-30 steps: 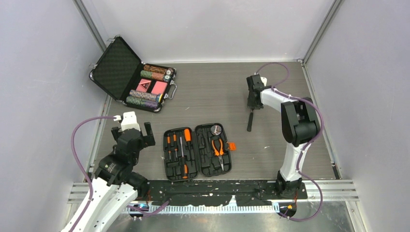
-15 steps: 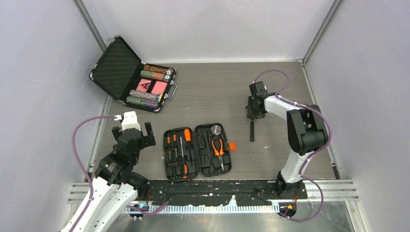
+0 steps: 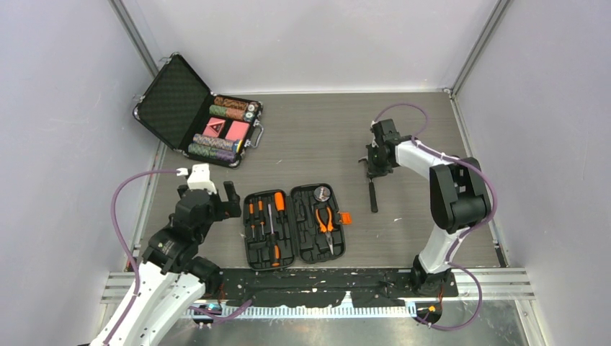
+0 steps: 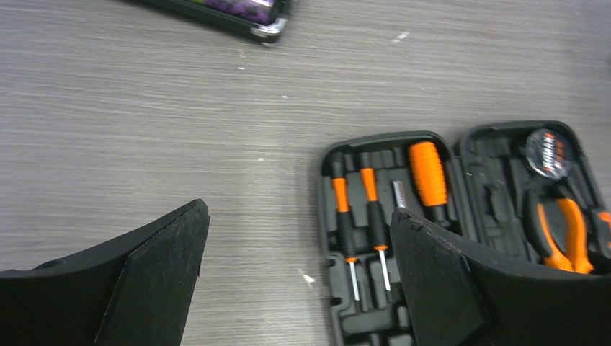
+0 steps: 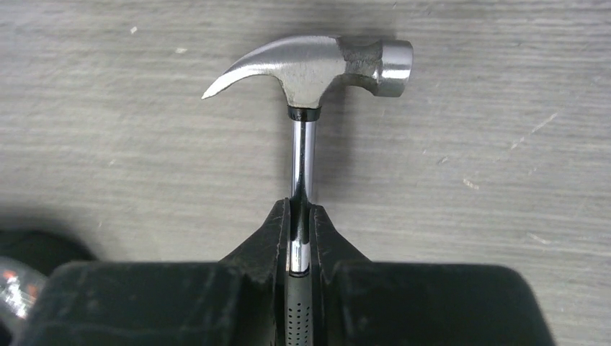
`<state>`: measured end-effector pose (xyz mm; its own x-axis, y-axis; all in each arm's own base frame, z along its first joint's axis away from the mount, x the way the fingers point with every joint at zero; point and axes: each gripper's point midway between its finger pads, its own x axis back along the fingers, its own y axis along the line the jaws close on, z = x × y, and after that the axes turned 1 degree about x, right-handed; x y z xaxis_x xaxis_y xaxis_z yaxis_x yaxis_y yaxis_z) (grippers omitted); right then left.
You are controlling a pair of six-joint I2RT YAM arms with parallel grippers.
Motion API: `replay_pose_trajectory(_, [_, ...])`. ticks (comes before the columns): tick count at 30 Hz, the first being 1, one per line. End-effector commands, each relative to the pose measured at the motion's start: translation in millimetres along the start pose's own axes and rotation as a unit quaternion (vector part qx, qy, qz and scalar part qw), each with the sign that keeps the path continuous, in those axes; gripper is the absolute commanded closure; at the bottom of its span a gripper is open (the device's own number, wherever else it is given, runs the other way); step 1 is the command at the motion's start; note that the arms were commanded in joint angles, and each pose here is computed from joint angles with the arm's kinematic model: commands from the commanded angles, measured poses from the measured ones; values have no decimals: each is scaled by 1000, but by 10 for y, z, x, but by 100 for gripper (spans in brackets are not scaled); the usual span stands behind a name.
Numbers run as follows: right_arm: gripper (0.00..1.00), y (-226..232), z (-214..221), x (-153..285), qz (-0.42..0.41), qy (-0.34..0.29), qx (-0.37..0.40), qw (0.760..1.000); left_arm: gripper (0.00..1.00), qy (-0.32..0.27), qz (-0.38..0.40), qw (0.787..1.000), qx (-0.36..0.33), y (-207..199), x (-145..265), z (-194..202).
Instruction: Pack the tool kit
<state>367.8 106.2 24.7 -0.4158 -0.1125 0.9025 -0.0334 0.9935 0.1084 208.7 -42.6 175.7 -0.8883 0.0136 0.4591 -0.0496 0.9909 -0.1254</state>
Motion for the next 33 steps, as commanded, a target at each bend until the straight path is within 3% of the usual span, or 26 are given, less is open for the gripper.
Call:
replay_pose_trajectory(1, [95,221,-326,535,-40,-85,24,995,3,-8,109,993,47,-494,31,-257])
replay_pose_trajectory(7, [95,457,-457,993,-64,-154,68,984,3,15,196,977,83,-965,-10,-427])
replay_pose_trajectory(11, [95,796,-394,1249,-99,-184,142,968,3,42,246,963,102,-1249,-17,-520])
replay_pose_trajectory(18, [95,1639,39,1689,-190,-215,308,907,2,71,331,932,131,-1643,85,-666])
replay_pose_trajectory(25, [95,2122,329,2153,-267,-245,401,841,2,104,374,909,151,-1852,105,-637])
replay_pose_trajectory(33, [94,2312,509,2295,-290,-242,438,816,8,136,409,886,171,-2049,106,-567])
